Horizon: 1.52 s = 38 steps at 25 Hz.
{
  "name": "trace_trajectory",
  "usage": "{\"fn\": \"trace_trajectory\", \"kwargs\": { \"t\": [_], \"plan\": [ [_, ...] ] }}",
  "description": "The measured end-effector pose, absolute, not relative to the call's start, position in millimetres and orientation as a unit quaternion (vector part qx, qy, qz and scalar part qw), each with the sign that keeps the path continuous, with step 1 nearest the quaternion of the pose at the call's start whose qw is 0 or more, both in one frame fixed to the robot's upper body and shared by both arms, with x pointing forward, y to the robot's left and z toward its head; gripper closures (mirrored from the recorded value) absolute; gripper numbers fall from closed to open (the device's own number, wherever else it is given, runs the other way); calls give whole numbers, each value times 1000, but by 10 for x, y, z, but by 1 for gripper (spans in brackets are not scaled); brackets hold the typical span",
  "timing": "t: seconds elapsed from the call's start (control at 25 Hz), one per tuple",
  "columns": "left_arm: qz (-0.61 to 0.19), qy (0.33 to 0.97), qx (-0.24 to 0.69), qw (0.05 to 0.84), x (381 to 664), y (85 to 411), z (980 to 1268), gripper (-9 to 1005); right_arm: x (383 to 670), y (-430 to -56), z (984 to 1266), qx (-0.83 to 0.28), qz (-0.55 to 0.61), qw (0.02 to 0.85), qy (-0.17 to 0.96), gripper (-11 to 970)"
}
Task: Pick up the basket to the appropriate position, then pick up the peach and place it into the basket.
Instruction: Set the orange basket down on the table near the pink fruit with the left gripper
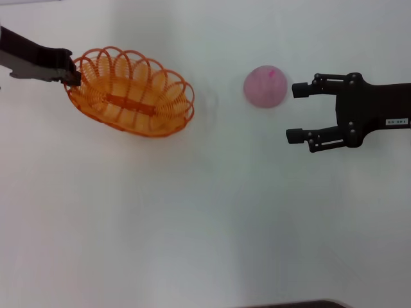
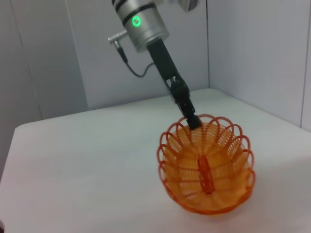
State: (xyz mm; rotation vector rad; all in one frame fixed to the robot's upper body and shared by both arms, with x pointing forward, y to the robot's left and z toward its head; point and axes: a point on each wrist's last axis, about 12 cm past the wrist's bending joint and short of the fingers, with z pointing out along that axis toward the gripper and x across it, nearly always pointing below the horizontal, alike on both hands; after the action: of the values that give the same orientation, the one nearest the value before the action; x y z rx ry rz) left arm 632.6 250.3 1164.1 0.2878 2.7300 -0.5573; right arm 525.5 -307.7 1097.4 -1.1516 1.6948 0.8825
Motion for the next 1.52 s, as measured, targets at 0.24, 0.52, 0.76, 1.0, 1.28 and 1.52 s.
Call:
{"fn": "trace_trajectory", "kwargs": {
  "t": [0.24,0.52,0.76,1.0,1.28,1.52],
  "plan": [
    [-224,959,25,170,6235,2614,11460,947,5280,-3069,11010,-459,355,456,675,111],
    [-266,948,-46,170,6087,2659,11251,944,5320,-3097,11070,-457,351,470,669,113],
    [-282,939,-90,175,5974,2715,11078,942,5329,-3106,11089,-461,347,471,668,114],
    [-286,936,-104,179,5950,2755,11041,940,5321,-3115,11083,-460,346,470,669,116],
    [-294,931,-113,184,5924,2788,11040,862,5315,-3123,11078,-459,345,471,670,118],
    [-300,927,-116,194,5884,2850,11075,604,5313,-3132,11070,-457,343,471,672,120]
  ]
}}
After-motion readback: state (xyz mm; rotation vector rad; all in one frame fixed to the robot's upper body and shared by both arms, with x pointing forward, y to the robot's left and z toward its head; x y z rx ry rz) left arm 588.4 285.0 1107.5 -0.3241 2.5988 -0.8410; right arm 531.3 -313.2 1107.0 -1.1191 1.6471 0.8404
